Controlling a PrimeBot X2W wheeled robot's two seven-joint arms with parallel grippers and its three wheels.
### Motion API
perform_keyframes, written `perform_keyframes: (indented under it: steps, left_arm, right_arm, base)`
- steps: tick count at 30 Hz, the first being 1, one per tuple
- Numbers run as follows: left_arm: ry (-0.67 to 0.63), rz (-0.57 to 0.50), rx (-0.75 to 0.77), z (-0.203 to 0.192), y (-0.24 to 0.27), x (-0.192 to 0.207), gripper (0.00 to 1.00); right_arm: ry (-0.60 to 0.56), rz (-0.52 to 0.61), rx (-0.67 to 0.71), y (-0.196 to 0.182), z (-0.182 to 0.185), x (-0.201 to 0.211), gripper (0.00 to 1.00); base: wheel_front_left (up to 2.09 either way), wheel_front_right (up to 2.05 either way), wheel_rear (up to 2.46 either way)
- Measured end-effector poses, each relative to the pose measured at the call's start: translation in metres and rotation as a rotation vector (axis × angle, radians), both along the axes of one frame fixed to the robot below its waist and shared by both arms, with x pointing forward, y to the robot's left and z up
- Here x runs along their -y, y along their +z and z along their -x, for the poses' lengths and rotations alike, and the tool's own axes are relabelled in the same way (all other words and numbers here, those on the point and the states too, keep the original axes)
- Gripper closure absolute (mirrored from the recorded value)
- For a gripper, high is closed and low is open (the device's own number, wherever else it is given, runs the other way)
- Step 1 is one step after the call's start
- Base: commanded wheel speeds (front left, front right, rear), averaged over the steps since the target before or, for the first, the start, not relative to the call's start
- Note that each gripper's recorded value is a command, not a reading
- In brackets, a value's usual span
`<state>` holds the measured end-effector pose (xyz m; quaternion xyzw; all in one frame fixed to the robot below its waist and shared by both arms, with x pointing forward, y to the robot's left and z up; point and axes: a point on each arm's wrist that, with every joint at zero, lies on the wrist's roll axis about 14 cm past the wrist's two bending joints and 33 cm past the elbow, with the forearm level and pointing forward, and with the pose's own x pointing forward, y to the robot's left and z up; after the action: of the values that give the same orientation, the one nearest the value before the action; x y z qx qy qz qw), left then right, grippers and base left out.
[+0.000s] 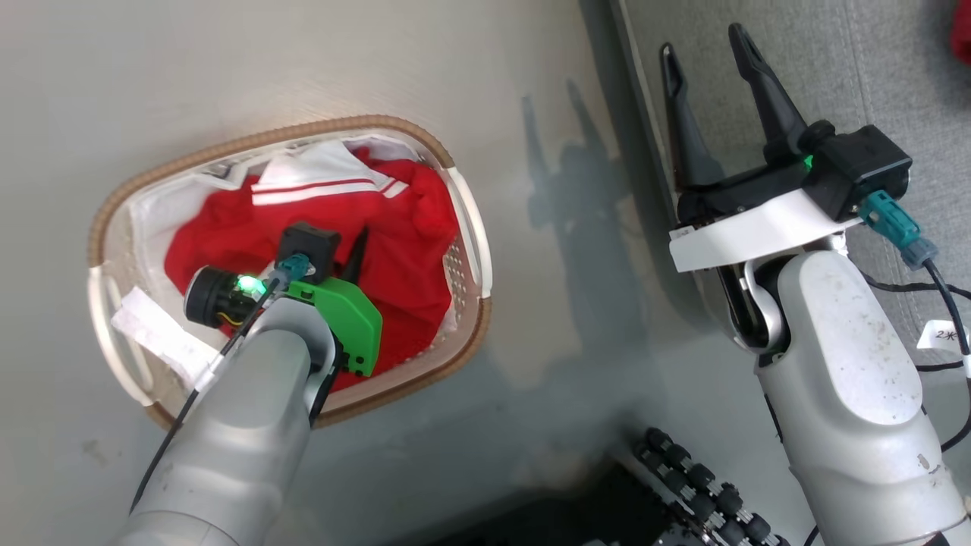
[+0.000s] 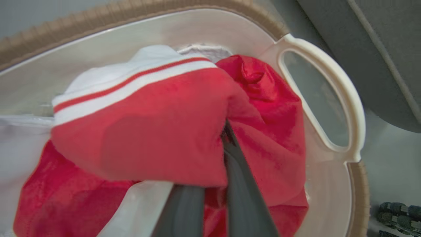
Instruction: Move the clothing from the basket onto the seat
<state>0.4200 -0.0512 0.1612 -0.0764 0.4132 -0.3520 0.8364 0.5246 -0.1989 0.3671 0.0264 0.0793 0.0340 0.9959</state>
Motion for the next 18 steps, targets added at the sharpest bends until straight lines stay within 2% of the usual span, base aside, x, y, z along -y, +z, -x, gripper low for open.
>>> perform_keyframes:
  steps: [18]
  left_arm:
    - [0.112,0.029,0.226,-0.011,0.099,-0.035,1.0]
  right_arm:
    - [0.06,-0.013,0.053,0.043,0.023,-0.032,0.0]
  base:
    - [0.0,0.0,0.0]
